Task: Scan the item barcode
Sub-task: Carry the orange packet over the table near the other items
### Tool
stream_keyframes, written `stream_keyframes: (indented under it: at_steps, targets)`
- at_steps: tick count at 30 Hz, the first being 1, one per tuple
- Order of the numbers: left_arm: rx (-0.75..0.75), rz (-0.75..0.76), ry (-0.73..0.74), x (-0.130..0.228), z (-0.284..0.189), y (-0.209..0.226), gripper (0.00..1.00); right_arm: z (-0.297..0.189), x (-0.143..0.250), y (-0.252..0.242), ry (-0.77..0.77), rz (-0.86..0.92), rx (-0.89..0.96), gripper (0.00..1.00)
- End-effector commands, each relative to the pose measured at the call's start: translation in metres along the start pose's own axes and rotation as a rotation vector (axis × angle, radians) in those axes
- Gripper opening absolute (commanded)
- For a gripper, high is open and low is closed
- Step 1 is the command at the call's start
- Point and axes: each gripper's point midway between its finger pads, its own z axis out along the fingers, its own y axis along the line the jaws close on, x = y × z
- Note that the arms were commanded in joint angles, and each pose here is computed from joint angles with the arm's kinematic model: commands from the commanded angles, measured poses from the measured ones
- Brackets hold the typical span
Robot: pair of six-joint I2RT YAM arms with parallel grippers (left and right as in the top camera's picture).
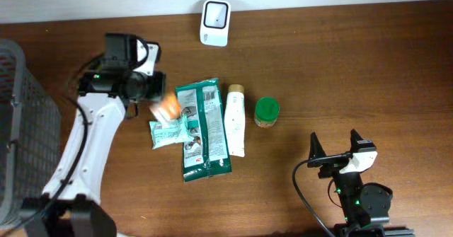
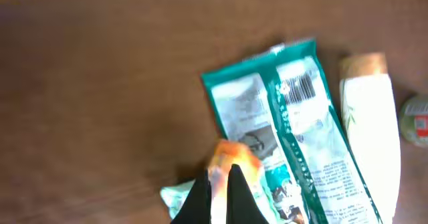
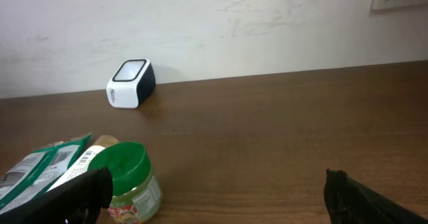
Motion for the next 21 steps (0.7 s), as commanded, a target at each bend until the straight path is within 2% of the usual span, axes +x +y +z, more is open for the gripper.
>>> stream_keyframes:
  at_steps: [1, 2, 4, 5, 6, 7, 11, 13, 14, 16, 17, 21]
  targets:
    - [0.223, 0.083, 0.086, 0.025, 0.028, -0.042, 0.0, 0.0, 0.002, 0.0, 0.003, 0.008, -0.006, 0.98]
    - [0.28, 0.173, 0.084, 0.027, 0.031, -0.051, 0.0, 0.0, 0.002, 0.0, 0.003, 0.008, -0.006, 0.98]
    - [0.257, 0.173, 0.073, 0.024, 0.034, -0.046, 0.0, 0.0, 0.002, 0.0, 0.003, 0.008, -0.006, 0.98]
    - [0.225, 0.174, 0.062, 0.02, 0.035, -0.039, 0.03, 0.0, 0.002, 0.0, 0.003, 0.008, -0.006, 0.98]
    - [0.178, 0.16, 0.047, 0.014, 0.035, -0.029, 0.16, 0.0, 0.002, 0.0, 0.003, 0.008, -0.006, 0.98]
    - [0.144, 0.141, 0.036, 0.009, 0.033, -0.021, 0.24, 0.0, 0.002, 0.0, 0.003, 0.008, -0.006, 0.99]
    - [0.043, 0.085, -0.083, -0.038, -0.001, 0.016, 0.45, 0.0, 0.002, 0.0, 0.003, 0.008, -0.006, 0.98]
    - [0.0, 0.008, -0.146, -0.061, -0.028, 0.045, 0.63, 0.0, 0.002, 0.0, 0.003, 0.008, -0.006, 0.98]
    - [-0.014, -0.015, -0.159, -0.065, -0.038, 0.055, 0.67, 0.0, 0.002, 0.0, 0.003, 0.008, -0.006, 0.98]
    - [-0.062, -0.068, -0.192, -0.074, -0.067, 0.085, 0.98, 0.0, 0.002, 0.0, 0.003, 0.008, -0.006, 0.98]
    - [-0.106, -0.118, -0.217, -0.075, -0.088, 0.113, 0.99, 0.0, 0.002, 0.0, 0.003, 0.008, -0.006, 0.99]
    - [-0.2, -0.251, -0.221, -0.051, -0.111, 0.18, 0.99, 0.0, 0.002, 0.0, 0.003, 0.008, -0.006, 0.98]
